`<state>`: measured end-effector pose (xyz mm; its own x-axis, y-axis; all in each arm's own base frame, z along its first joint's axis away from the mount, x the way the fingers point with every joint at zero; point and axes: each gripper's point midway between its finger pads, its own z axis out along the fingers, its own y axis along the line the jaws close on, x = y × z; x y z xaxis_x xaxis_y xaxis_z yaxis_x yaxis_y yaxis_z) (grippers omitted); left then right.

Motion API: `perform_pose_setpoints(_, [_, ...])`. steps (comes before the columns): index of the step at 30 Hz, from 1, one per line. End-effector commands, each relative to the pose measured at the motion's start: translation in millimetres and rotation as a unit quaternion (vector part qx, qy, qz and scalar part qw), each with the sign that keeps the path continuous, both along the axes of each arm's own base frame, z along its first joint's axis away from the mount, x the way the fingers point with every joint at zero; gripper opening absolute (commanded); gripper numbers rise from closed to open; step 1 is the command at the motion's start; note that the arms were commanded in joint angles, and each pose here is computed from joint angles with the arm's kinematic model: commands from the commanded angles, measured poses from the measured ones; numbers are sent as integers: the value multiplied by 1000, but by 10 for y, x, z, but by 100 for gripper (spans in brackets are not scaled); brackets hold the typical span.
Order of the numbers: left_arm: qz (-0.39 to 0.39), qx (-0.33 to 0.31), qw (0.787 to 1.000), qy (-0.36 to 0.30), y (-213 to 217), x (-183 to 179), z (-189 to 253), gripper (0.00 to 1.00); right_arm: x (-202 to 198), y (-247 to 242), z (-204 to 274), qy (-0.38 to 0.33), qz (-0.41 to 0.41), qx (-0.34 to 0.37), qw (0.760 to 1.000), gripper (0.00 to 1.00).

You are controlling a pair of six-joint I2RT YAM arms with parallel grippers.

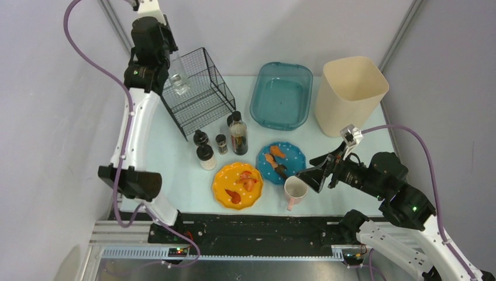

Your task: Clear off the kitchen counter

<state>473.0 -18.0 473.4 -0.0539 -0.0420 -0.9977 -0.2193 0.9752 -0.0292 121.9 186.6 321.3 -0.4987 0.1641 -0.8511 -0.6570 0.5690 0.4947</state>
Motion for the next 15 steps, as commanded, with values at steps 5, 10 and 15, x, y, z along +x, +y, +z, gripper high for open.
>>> perform_pose_setpoints(5, [9,-52,992,-111,226,447,613,0,-76,133,122,-18,45,16,999,94])
perform_pose_setpoints(10, [20,-60,988,-140,284,653,694,0,-67,191,127,-20,56,15,998,94])
perform_pose_setpoints(15, [23,-82,985,-152,397,911,603,0,-86,255,93,-13,73,10,997,94])
